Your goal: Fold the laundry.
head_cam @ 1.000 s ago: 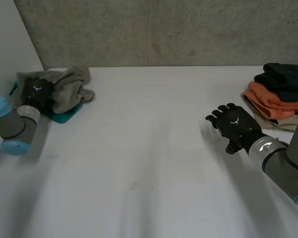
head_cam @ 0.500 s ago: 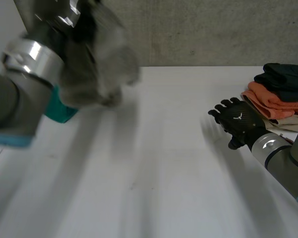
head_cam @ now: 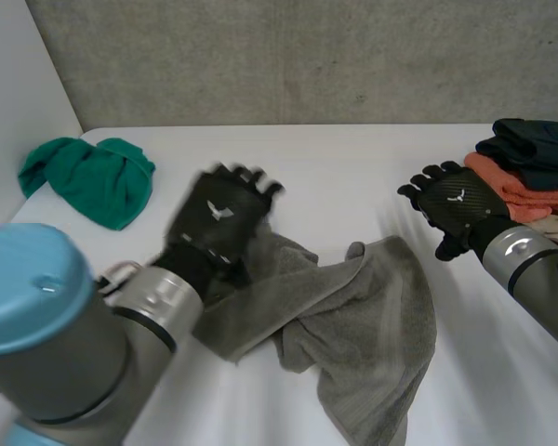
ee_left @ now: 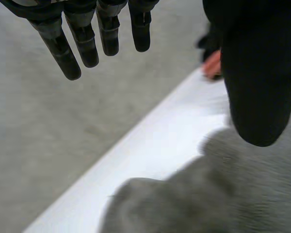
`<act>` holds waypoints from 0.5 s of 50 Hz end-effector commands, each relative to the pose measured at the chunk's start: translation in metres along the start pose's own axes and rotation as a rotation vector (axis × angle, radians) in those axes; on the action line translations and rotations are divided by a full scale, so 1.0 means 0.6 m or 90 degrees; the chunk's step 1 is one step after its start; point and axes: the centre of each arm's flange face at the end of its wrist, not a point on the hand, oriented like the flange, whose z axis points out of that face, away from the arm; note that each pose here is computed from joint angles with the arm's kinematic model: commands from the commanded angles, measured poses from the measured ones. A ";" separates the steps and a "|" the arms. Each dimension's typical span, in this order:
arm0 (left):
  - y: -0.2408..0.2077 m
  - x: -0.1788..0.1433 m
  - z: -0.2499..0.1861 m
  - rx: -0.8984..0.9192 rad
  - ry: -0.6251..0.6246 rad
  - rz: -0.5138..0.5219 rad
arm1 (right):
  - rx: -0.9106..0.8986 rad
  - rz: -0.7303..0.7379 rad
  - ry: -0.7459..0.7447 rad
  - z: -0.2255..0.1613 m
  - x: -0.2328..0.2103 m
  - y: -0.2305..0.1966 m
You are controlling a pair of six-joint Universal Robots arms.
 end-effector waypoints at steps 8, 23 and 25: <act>0.092 -0.037 -0.077 -0.225 -0.076 -0.120 | -0.025 0.013 -0.187 0.012 -0.065 -0.045; 0.169 -0.042 -0.050 -0.270 -0.060 -0.167 | -0.022 -0.075 -0.251 0.084 -0.130 0.005; 0.177 -0.038 -0.039 -0.261 -0.054 -0.167 | -0.021 -0.066 -0.245 0.084 -0.131 0.009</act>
